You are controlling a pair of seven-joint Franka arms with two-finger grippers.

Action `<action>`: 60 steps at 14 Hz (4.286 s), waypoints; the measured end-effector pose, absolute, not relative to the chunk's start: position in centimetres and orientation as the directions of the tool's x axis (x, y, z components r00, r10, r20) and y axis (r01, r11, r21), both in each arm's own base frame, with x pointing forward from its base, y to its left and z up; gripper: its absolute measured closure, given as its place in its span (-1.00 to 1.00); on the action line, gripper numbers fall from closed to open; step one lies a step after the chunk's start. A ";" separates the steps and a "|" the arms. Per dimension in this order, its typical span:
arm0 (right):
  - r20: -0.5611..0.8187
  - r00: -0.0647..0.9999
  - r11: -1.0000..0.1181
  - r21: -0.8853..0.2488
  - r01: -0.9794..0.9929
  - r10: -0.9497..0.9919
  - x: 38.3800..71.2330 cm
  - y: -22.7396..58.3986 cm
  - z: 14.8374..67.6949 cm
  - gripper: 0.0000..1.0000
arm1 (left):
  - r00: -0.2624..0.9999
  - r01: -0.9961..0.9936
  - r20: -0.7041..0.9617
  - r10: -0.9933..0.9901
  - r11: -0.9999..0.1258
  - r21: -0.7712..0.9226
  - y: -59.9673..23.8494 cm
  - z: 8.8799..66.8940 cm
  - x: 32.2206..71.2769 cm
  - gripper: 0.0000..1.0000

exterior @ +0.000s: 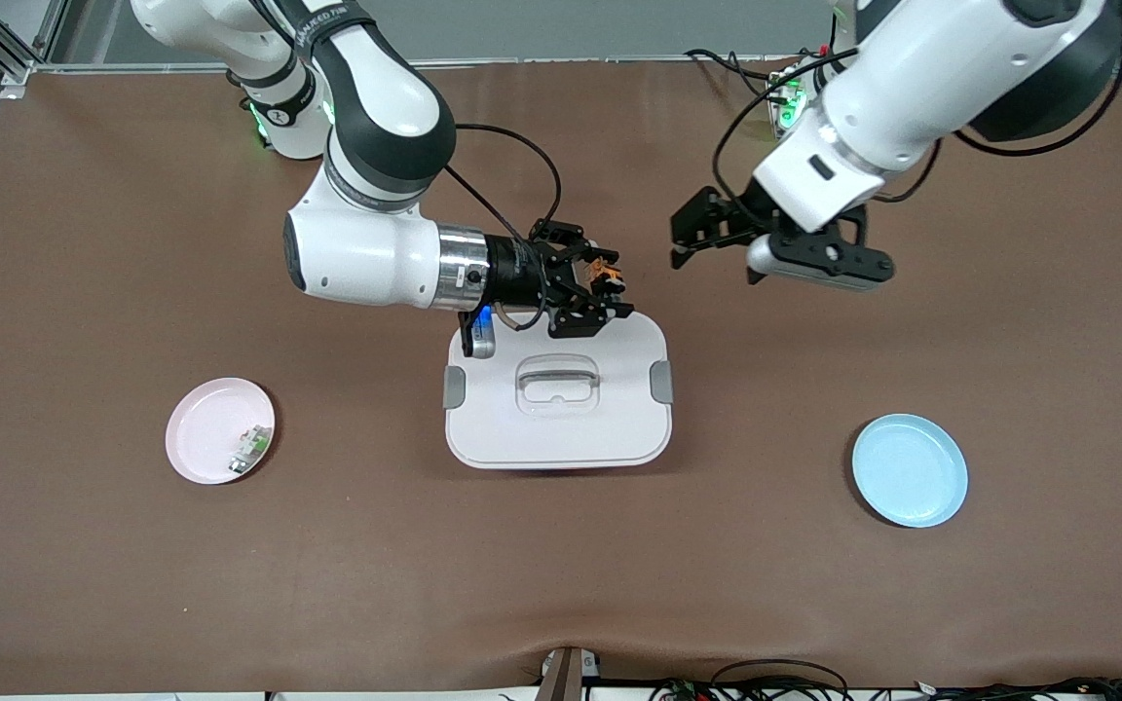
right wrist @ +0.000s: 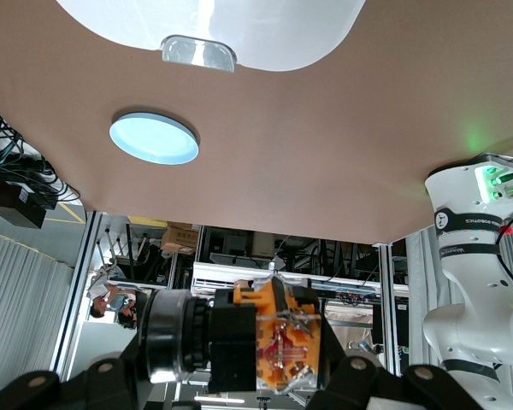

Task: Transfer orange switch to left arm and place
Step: 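Hold the switch above the box while the left gripper reaches toward it, then grasp the switch with the left gripper and open the right gripper, then carry the switch to the blue plate while the right gripper withdraws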

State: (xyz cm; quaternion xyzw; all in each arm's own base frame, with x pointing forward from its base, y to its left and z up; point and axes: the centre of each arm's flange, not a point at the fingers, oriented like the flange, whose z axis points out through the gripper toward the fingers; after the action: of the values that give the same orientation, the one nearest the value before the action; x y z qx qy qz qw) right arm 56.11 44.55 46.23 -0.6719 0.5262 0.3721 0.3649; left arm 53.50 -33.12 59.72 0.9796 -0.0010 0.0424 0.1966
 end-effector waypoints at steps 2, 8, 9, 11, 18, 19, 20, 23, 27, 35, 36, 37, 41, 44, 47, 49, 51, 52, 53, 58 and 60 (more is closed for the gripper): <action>-0.884 0.170 -0.180 -0.099 -0.979 -0.435 56.1 44.6 46.2 -0.46 | 0.996 -0.008 0.084 0.029 -0.910 0.414 -35.5 58.4 53.5 -1.00; -0.883 0.165 -0.180 -0.094 -0.979 -0.439 56.2 44.6 45.8 -0.46 | 0.998 -0.005 0.062 0.026 -0.892 0.452 -39.3 54.2 54.0 -0.95; -0.883 0.164 -0.180 -0.093 -0.979 -0.440 56.2 44.6 45.7 -0.46 | 0.998 -0.006 0.058 0.023 -0.893 0.450 -39.5 54.0 53.9 -0.94; -0.883 0.166 -0.179 -0.095 -0.979 -0.439 56.2 44.6 45.9 -0.46 | 0.999 -0.009 0.049 0.015 -0.896 0.444 -39.8 53.5 53.5 -0.83; -0.884 0.171 -0.181 -0.100 -0.978 -0.435 56.2 44.7 46.2 -0.46 | 0.999 -0.009 0.033 0.007 -0.901 0.434 -40.1 52.5 53.1 -0.51; -0.884 0.171 -0.181 -0.100 -0.978 -0.435 56.2 44.7 46.2 -0.46 | 0.999 -0.007 0.032 0.007 -0.901 0.433 -40.1 52.4 53.1 -0.29; -0.884 0.171 -0.181 -0.100 -0.978 -0.435 56.2 44.7 46.2 -0.46 | 1.000 -0.002 0.029 0.012 -0.901 0.433 -40.1 52.4 53.1 -0.07; -0.885 0.170 -0.182 -0.098 -0.978 -0.433 56.2 44.8 46.2 -0.46 | 0.999 0.035 0.010 0.044 -0.898 0.438 -40.4 52.5 52.8 0.25; -0.887 0.170 -0.183 -0.099 -0.978 -0.430 56.2 44.8 46.3 -0.46 | 0.998 0.051 0.002 0.058 -0.898 0.437 -40.3 52.6 52.8 0.30; -0.886 0.167 -0.170 -0.102 -0.980 -0.432 56.7 44.2 46.4 -1.00 | 0.996 0.084 -0.048 0.071 -0.918 0.388 -37.5 52.9 53.5 0.30; -0.886 0.167 -0.166 -0.104 -0.981 -0.432 57.0 43.9 46.5 -1.00 | 0.996 0.089 -0.048 0.076 -0.919 0.383 -37.2 52.8 53.7 0.30; -0.887 0.168 -0.172 -0.103 -0.980 -0.431 57.3 43.4 46.7 -1.00 | 0.995 0.096 -0.048 0.084 -0.923 0.373 -36.5 52.7 54.1 0.30; -0.852 0.329 -0.353 -0.185 -0.917 -0.407 59.0 37.8 47.9 -1.00 | 0.992 0.128 -0.057 0.116 -0.940 0.315 -29.8 52.1 57.3 0.30; -0.749 0.531 -0.571 -0.251 -0.782 -0.397 59.4 31.3 48.8 -1.00 | 0.996 0.089 -0.049 0.078 -0.950 0.300 -22.1 51.5 60.1 0.30; -0.550 0.754 -0.803 -0.229 -0.550 -0.359 58.3 27.8 48.4 -1.00 | 0.999 0.032 -0.033 0.023 -0.958 0.285 -16.2 50.6 61.8 0.30; -0.458 0.843 -0.891 -0.199 -0.408 -0.283 57.5 26.3 47.6 -1.00 | 0.999 -0.034 -0.021 -0.040 -0.972 0.231 -13.4 49.2 62.4 0.30; -0.380 0.901 -0.946 -0.156 -0.284 -0.208 57.0 23.7 47.1 -1.00 | 0.994 -0.098 -0.027 -0.104 -0.979 0.180 -11.4 47.3 63.1 0.30; -0.343 0.921 -0.963 -0.129 -0.238 -0.181 56.9 22.3 47.0 -1.00 | 0.990 -0.128 -0.033 -0.135 -0.979 0.161 -10.5 46.2 63.4 0.30; -0.304 0.939 -0.974 -0.105 -0.201 -0.161 56.7 20.9 46.9 -1.00 | 0.986 -0.156 -0.040 -0.164 -0.977 0.143 -9.8 45.2 63.8 0.30; -0.190 0.980 -0.990 -0.113 -0.084 -0.062 54.6 13.6 44.7 -1.00 | 0.939 -0.333 -0.053 -0.340 -0.937 0.109 -6.7 39.0 65.8 0.30; -0.189 0.981 -0.991 -0.118 -0.069 -0.046 54.5 10.1 44.0 -1.00 | 0.895 -0.439 -0.043 -0.444 -0.894 0.096 -4.9 36.3 66.7 0.30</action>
State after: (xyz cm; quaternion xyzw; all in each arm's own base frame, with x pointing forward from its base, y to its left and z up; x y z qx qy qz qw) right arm 54.49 10.09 44.00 -0.9933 0.0289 0.0934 0.0622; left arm 66.66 -4.88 36.34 0.9725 -0.2269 -0.0320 0.0418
